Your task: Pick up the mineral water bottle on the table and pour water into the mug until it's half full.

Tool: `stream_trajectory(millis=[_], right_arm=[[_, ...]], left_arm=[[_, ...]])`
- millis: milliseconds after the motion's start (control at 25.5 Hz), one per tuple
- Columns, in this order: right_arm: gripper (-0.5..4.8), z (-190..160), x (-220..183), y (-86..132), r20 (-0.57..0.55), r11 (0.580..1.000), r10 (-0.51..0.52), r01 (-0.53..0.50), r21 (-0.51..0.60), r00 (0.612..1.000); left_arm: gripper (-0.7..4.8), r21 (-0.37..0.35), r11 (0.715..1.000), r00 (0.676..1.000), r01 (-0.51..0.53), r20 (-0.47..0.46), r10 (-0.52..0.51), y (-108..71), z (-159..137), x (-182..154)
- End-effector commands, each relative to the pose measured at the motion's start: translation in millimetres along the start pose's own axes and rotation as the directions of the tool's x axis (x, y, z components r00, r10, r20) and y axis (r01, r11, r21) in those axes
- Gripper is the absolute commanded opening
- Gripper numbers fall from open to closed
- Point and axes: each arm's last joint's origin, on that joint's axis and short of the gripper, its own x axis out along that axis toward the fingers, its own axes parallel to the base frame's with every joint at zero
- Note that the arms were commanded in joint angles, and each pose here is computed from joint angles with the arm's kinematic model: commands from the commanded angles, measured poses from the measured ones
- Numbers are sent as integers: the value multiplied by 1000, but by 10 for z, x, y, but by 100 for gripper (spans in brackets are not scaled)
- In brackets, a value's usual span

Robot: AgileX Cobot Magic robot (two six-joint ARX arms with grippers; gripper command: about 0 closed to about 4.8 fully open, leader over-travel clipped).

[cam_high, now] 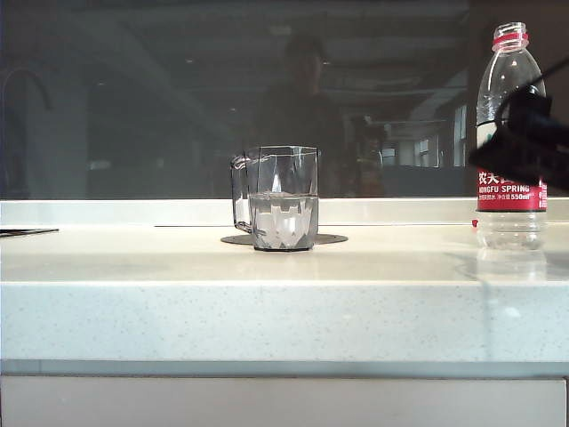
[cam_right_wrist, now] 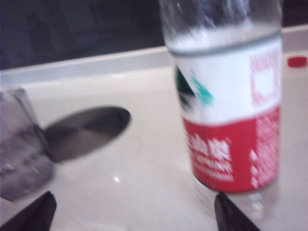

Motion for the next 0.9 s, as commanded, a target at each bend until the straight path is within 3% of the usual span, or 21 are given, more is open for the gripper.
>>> stream_trajectory(millis=[39, 157, 235, 313, 352, 431, 548, 666, 744, 901], right_arm=[[479, 94, -34, 65, 74, 997, 45, -49, 51, 996], [462, 157, -57, 98, 114, 995, 74, -81, 56, 991], [288, 248, -94, 133, 171, 989, 125, -136, 57, 977], [159, 344, -126, 151, 230, 983, 159, -176, 54, 960], [126, 389, -140, 158, 258, 981, 167, -187, 57, 952], [89, 460, -162, 174, 299, 971, 197, -228, 71, 934], [77, 558, -204, 187, 358, 957, 219, -271, 101, 908], [19, 625, -255, 196, 400, 948, 244, -304, 93, 883], [-6, 656, -283, 195, 414, 947, 245, -308, 92, 877], [-6, 673, -324, 190, 398, 944, 242, -310, 114, 885]], left_arm=[[-4, -3, 999, 999, -53, 10, 53, 53, 16, 0], [-4, -3, 996, 995, -94, 10, 94, 93, 16, -1], [-4, -3, 992, 992, -125, 10, 125, 123, 16, -3], [-4, -3, 990, 990, -142, 10, 142, 140, 16, -5], [-4, -3, 989, 989, -149, 10, 149, 146, 16, -5], [-4, -3, 987, 987, -158, 10, 158, 155, 16, -6], [-4, -3, 985, 985, -174, 10, 174, 173, 16, -8], [-4, -3, 980, 980, -201, 10, 201, 199, 16, -12], [-4, -3, 975, 975, -221, 10, 221, 219, 16, -16], [-4, -2, 967, 967, -254, 10, 254, 249, 16, -22]])
